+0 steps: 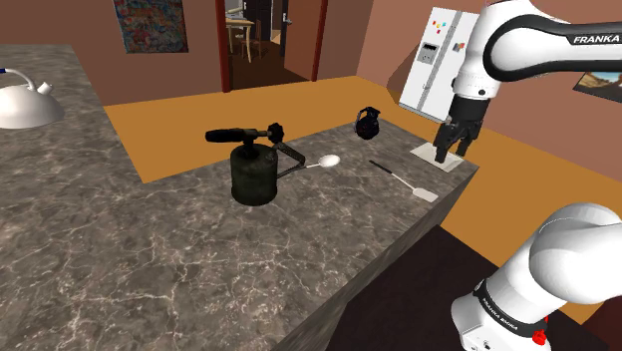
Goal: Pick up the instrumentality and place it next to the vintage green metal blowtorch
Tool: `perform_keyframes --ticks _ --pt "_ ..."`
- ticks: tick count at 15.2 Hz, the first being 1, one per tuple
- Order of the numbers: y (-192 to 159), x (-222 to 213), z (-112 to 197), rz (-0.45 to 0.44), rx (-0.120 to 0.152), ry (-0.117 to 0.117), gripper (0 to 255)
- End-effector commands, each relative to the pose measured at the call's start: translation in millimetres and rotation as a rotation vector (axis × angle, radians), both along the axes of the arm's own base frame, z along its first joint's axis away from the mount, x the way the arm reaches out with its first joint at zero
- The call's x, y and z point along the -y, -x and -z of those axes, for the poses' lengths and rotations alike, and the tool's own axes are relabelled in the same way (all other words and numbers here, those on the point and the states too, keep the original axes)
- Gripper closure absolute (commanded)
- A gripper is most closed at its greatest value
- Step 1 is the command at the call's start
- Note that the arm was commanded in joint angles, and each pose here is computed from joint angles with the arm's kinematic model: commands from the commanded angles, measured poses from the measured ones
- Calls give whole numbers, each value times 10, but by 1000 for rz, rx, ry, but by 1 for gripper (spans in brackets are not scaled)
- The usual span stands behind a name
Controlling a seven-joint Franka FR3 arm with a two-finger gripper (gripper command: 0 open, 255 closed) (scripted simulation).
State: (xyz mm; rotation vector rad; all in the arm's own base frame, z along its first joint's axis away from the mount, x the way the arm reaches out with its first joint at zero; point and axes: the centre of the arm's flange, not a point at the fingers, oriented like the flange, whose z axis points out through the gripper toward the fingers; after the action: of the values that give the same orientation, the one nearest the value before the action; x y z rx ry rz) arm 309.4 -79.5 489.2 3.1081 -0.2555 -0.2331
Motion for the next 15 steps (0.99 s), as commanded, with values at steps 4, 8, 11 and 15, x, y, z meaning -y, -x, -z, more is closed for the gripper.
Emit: perform_keyframes --ticks 4,8,11,15 --pt "-232 341 449 -46 55 -2 0" --pt "-443 614 802 -81 97 -5 0" --pt "-617 814 1061 -108 127 -6 0" --pt "-870 1072 1398 -143 169 -9 0"
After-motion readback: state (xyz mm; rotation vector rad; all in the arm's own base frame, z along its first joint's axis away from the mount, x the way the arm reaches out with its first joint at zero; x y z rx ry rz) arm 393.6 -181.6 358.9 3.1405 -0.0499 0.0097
